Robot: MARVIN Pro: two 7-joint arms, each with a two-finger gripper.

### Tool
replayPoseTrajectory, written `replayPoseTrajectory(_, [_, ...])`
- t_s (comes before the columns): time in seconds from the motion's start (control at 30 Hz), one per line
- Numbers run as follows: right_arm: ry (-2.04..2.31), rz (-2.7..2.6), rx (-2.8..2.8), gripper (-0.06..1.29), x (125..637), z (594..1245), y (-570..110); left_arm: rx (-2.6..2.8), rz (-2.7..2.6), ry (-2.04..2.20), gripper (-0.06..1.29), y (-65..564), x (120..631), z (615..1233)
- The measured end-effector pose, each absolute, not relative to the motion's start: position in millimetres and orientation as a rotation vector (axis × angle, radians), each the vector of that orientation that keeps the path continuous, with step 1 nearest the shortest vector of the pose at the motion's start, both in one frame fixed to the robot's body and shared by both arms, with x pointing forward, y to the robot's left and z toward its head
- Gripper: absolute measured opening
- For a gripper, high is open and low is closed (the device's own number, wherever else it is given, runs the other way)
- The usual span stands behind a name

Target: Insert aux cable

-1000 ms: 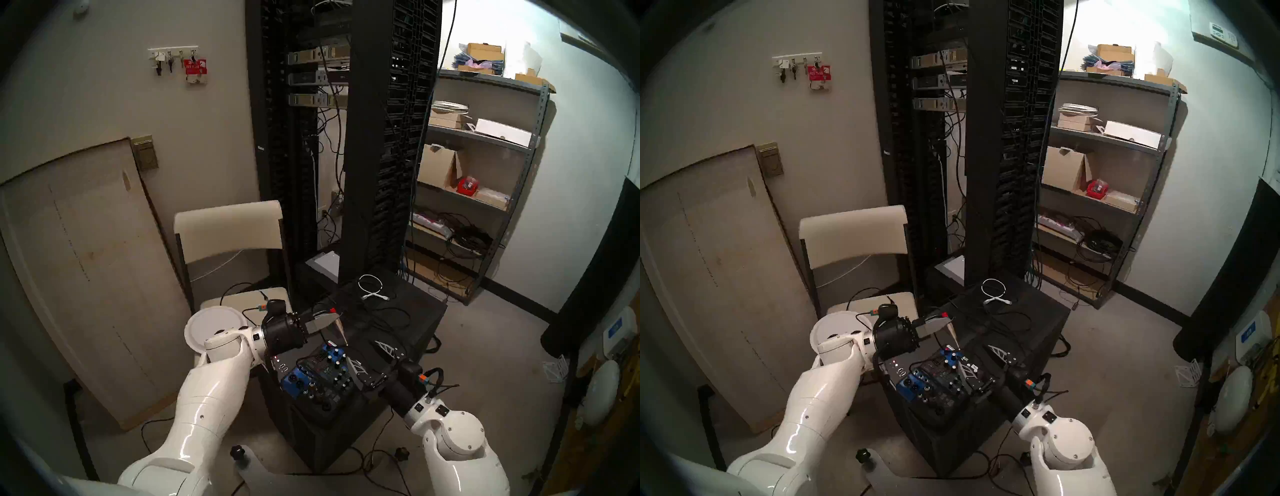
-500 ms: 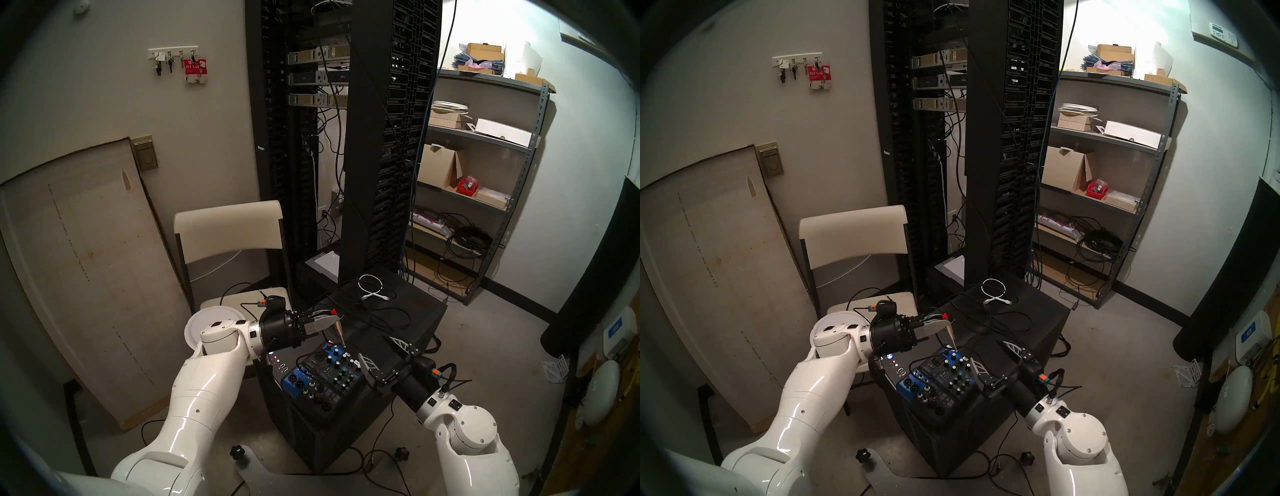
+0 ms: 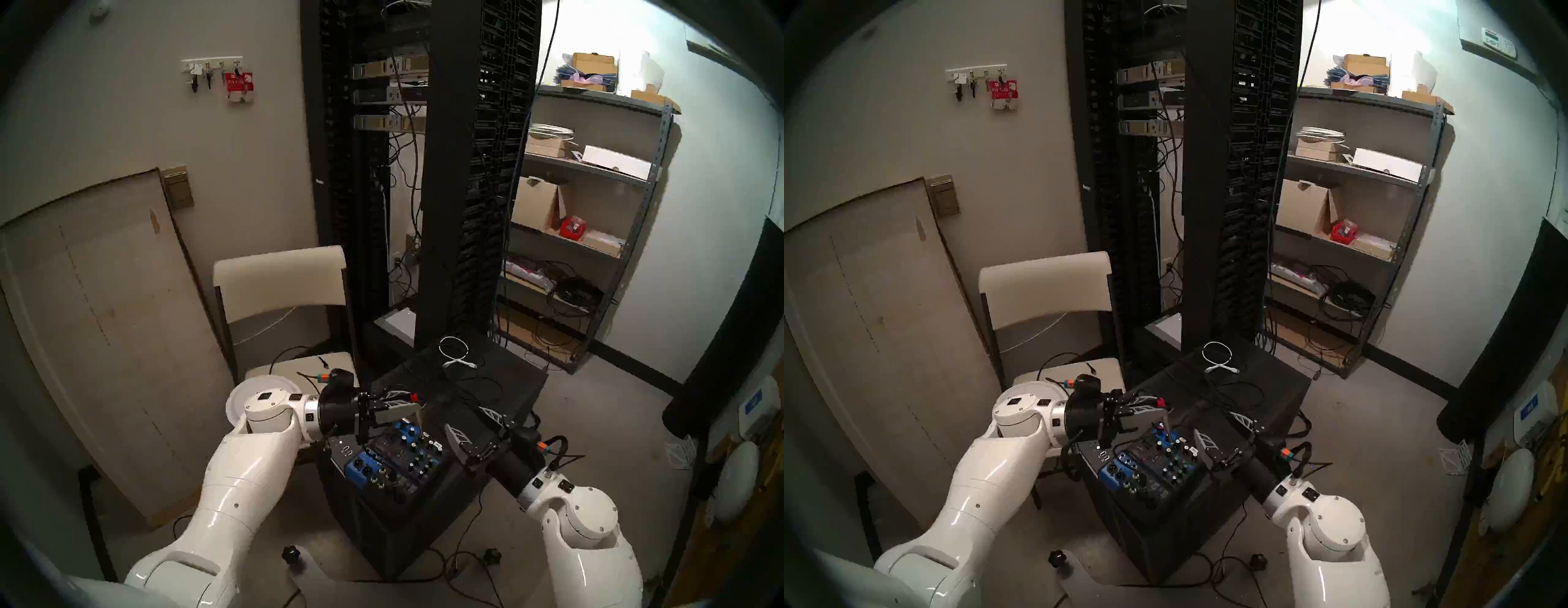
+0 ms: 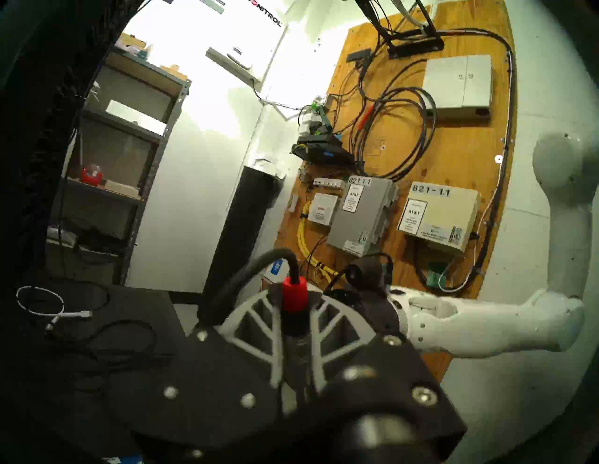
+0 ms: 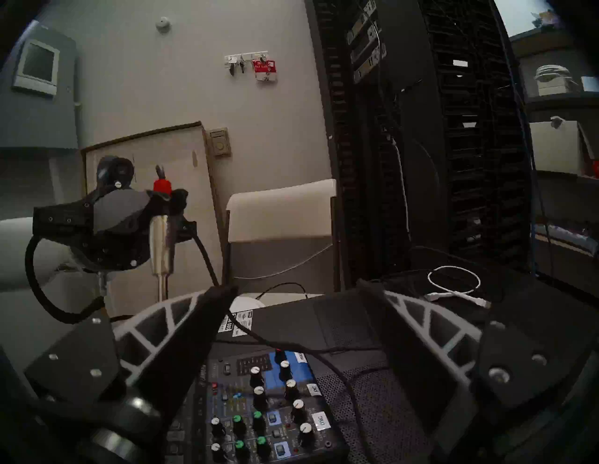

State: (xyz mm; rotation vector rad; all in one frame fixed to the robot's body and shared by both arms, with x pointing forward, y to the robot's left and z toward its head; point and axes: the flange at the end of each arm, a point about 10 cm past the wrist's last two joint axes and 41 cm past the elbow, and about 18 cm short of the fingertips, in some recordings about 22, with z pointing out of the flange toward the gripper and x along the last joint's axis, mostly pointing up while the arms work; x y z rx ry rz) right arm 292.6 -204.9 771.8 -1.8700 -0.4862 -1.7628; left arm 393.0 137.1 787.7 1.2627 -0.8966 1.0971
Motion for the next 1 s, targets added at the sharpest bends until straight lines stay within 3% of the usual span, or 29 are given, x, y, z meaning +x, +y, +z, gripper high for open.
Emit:
replayPoseTrajectory(0.37, [-0.534,-1.721,-1.839,0.84,289.5,782.4,-205.1,1.292,1.12,-1.034,0.12,145.5,394.3,772.3])
replayPoseTrajectory(0.73, [-0.59,-1.663,-1.81,0.47,276.8,789.5,-203.3,1.271,1.121,-1.089,0.12,142.7,400.1,778.8])
replayPoseTrajectory(1.0, [-0.606,-1.638,-1.791,0.45,272.2,791.6,-198.7,1.241,1.1,-1.129,0.12,136.1,396.6,788.0])
